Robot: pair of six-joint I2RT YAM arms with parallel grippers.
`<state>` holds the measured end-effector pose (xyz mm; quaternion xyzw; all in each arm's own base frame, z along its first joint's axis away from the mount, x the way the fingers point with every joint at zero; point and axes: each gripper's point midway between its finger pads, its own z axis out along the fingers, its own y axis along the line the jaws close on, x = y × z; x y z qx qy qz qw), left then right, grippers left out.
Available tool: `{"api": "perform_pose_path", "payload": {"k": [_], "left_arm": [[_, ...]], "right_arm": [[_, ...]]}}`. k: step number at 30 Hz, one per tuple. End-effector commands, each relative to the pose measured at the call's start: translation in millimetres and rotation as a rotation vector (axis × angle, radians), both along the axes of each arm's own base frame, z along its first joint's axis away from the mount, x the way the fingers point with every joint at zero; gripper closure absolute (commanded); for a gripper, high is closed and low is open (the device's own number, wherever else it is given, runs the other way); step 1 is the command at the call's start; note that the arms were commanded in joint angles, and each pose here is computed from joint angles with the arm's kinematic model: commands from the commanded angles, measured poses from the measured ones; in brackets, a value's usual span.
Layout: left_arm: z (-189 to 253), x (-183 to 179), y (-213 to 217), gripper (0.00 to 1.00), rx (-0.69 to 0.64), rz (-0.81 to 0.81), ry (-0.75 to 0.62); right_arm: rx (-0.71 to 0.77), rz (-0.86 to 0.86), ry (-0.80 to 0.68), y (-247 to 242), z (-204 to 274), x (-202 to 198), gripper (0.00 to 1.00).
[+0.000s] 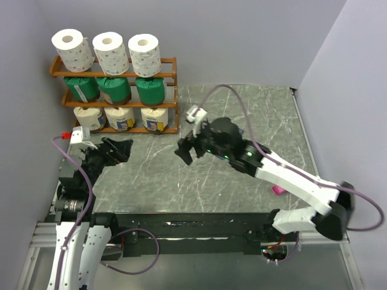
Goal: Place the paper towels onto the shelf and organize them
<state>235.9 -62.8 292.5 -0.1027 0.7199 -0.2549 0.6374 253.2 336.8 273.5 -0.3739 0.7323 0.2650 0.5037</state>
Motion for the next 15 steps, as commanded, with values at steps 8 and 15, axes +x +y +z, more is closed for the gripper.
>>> {"api": "perform_pose_path", "payload": {"k": [8,15], "left_arm": [[8,-20,-75,0.04,0.009,-0.446,-0.069],[9,-24,-82,0.04,0.012,-0.497,-0.078]], "right_arm": [[0.343,-0.198,0.276,-59,36,-59,0.0],[0.412,-0.335,0.169,-100,37,-53,0.01]]}}
